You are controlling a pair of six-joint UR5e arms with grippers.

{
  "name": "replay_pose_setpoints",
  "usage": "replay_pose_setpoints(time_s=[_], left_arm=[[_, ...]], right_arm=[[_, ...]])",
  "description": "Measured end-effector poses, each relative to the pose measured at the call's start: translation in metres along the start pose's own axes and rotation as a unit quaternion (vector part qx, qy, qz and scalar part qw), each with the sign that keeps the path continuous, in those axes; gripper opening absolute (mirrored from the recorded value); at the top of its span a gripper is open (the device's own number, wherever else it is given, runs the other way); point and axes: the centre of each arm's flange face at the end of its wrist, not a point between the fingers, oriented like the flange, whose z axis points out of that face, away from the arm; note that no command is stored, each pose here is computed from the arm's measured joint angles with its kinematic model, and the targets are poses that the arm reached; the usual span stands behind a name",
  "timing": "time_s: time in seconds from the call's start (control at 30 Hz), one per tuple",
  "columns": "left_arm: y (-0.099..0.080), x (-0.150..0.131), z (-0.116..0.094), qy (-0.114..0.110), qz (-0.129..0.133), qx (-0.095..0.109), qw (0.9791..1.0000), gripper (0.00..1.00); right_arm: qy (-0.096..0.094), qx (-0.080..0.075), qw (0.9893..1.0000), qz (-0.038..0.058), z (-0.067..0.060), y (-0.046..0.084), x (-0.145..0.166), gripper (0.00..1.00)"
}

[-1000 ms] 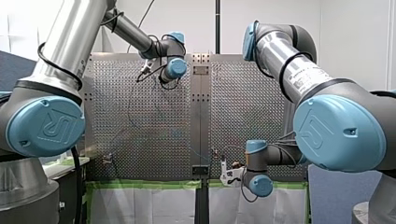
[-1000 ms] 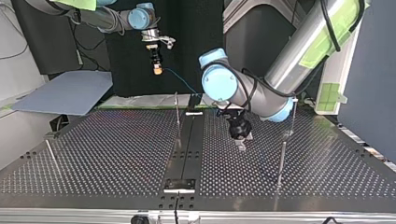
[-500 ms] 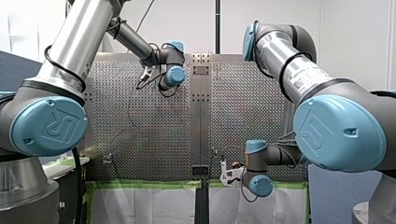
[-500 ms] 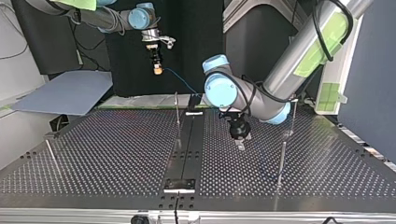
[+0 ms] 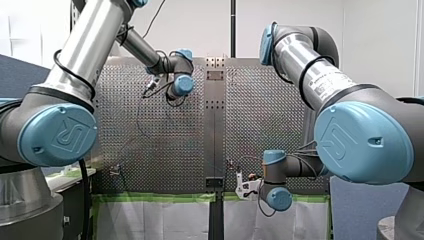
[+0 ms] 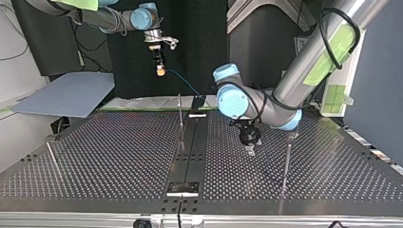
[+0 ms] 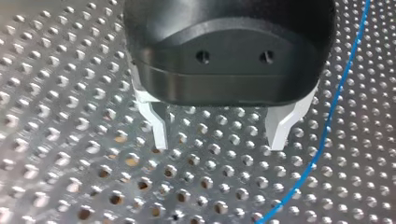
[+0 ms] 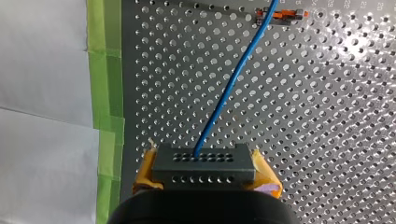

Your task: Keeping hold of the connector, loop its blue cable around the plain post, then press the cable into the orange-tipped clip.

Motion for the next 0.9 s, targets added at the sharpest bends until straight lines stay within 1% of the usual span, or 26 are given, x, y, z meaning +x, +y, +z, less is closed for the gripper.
replay_pose_setpoints(time_s=[0.17, 0.27, 0.5, 0.73, 0.8, 0.9], left_arm=[[0.004, 0.007, 0.012, 0.005, -0.009, -0.004, 0.9999, 0.99], [0.002, 0.012, 0.017, 0.009, -0.010, -0.002, 0.9999, 0.99], [-0.019, 0.036, 0.027, 0.022, 0.001, 0.011, 0.9997, 0.99], [-0.046, 0.069, 0.038, 0.043, 0.015, 0.022, 0.9987, 0.99], [-0.052, 0.077, 0.041, 0.047, 0.015, 0.023, 0.9985, 0.99], [-0.054, 0.082, 0.045, 0.049, 0.012, 0.024, 0.9984, 0.99]], right_arm=[[0.000, 0.000, 1.0000, 0.0000, 0.000, 0.000, 0.000, 0.00], [0.000, 0.000, 1.0000, 0.0000, 0.000, 0.000, 0.000, 0.00], [0.000, 0.000, 1.0000, 0.0000, 0.000, 0.000, 0.000, 0.00], [0.000, 0.000, 1.0000, 0.0000, 0.000, 0.000, 0.000, 0.00], [-0.001, 0.000, 1.0000, 0.0000, 0.000, 0.000, 0.000, 0.00], [-0.001, 0.000, 1.0000, 0.0000, 0.000, 0.000, 0.000, 0.00]])
